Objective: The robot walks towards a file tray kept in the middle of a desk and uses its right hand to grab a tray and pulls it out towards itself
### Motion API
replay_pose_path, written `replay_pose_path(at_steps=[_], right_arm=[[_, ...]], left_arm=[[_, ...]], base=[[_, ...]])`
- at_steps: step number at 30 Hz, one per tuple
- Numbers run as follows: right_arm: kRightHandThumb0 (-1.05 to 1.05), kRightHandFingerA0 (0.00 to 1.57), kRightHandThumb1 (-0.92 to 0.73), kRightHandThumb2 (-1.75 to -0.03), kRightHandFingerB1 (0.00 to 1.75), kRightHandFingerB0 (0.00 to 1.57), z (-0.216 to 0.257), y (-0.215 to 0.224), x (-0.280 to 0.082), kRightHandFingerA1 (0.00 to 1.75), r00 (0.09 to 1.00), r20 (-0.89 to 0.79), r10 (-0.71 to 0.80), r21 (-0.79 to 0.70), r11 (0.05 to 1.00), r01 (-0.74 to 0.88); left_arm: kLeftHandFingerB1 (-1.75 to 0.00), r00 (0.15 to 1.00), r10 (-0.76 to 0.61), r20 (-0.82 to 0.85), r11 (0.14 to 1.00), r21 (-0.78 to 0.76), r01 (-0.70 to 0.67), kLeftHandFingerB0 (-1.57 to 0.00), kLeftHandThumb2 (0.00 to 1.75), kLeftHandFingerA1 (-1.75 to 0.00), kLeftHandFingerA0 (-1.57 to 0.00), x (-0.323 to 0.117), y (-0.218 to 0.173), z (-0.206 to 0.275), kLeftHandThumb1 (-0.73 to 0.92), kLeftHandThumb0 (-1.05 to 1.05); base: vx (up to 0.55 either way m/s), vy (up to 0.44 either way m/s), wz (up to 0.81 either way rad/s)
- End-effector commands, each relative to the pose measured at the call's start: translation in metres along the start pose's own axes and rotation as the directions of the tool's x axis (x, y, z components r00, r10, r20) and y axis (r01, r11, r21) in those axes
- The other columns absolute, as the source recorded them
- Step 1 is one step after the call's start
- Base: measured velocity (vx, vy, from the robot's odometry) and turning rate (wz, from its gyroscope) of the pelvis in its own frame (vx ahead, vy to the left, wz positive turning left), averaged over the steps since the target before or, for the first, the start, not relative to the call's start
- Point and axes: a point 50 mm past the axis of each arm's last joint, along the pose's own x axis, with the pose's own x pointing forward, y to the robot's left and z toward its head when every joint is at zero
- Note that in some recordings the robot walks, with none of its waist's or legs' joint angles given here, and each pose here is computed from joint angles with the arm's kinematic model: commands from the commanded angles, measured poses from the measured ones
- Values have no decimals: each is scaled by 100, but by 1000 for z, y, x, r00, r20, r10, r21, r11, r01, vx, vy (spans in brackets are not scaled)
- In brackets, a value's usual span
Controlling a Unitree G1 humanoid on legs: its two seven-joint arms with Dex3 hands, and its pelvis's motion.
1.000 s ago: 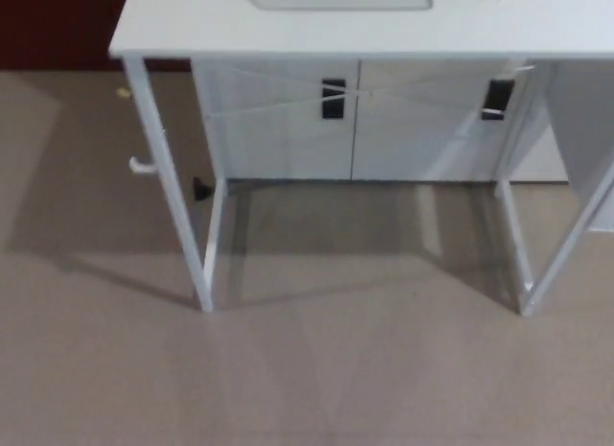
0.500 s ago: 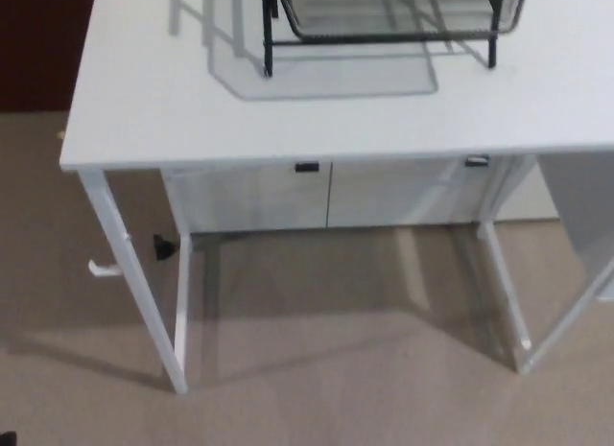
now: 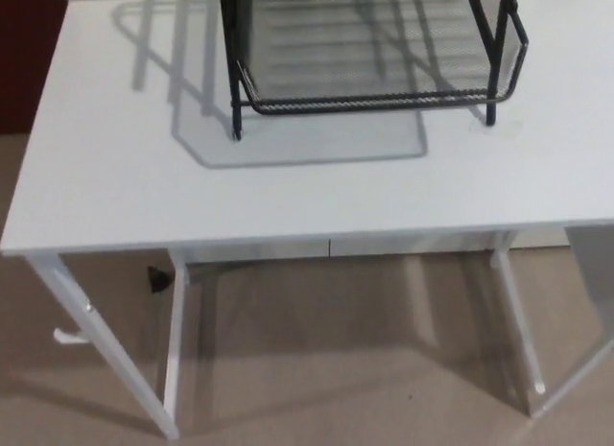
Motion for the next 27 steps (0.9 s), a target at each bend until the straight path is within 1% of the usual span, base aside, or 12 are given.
replay_pose_path(at_steps=[1,2,3,9,10,11,12,13,14,15,16,27], right_arm=[[-81,54,-64,-60,62,32,0,1,-5,89,1000,13,5,-13,1000,-5],[-80,53,-65,-58,62,31,0,1,-6,89,1000,14,7,-9,1000,-6],[-79,54,-64,-59,62,31,0,2,-6,89,1000,11,6,-5,1000,-6],[-79,56,-63,-59,61,31,-5,3,-8,87,1000,-5,6,0,1000,-6],[-78,57,-45,-95,63,31,-5,3,-8,83,1000,-6,6,4,1000,-6],[-78,58,-62,-59,59,33,-7,3,-9,87,1000,-13,6,9,1000,-6],[-81,58,-46,-81,61,31,-8,3,-9,84,1000,-15,8,8,1000,-8],[-76,58,-45,-95,62,31,-9,3,-10,82,1000,-18,13,3,1000,-13],[-76,58,-45,-95,62,31,-9,3,-11,82,1000,-17,16,0,1000,-16],[-77,57,-46,-96,61,30,-10,3,-11,81,1000,-21,16,-4,1000,-16],[-80,56,-63,-59,59,32,-11,3,-11,83,1000,-23,17,-11,1000,-17],[-77,60,-63,-58,58,36,-28,2,-27,84,996,-77,35,-47,998,-39]], left_arm=[[-48,998,-64,-19,997,39,65,-9,99,-56,-21,-4,-1,-2,57,-17],[-37,993,-110,-47,993,39,112,-18,69,-46,-27,-3,-3,-5,75,-26],[-48,988,-136,-71,989,40,139,-8,97,-56,-21,-2,-5,-7,53,-20],[-49,967,-218,-134,969,86,231,-12,95,-56,-22,-11,-17,-12,51,-22],[-49,964,-224,-141,967,92,238,-12,96,-56,-22,-11,-19,-14,52,-21],[-49,959,-238,-152,962,98,254,-12,96,-56,-22,-12,-19,-17,52,-23],[-49,958,-243,-155,961,98,259,-11,96,-56,-21,-12,-19,-19,51,-24],[-49,956,-245,-163,960,95,262,-10,98,-57,-23,-12,-19,-21,53,-22],[-49,955,-242,-170,961,94,260,-10,98,-57,-23,-12,-20,-22,53,-22],[-35,953,-254,-166,958,95,272,-21,61,-46,-31,-13,-20,-22,74,-25],[-35,952,-254,-171,957,96,273,-21,62,-46,-31,-14,-21,-22,74,-25],[-37,942,-262,-210,955,84,284,-20,62,-52,-34,-29,-15,-42,76,-26]], base=[[185,168,-5],[271,148,28],[174,107,-56],[106,117,3],[80,53,7],[87,30,4],[0,0,0],[0,0,0],[14,-100,2],[84,-116,0],[75,-136,3],[60,-59,-3]])
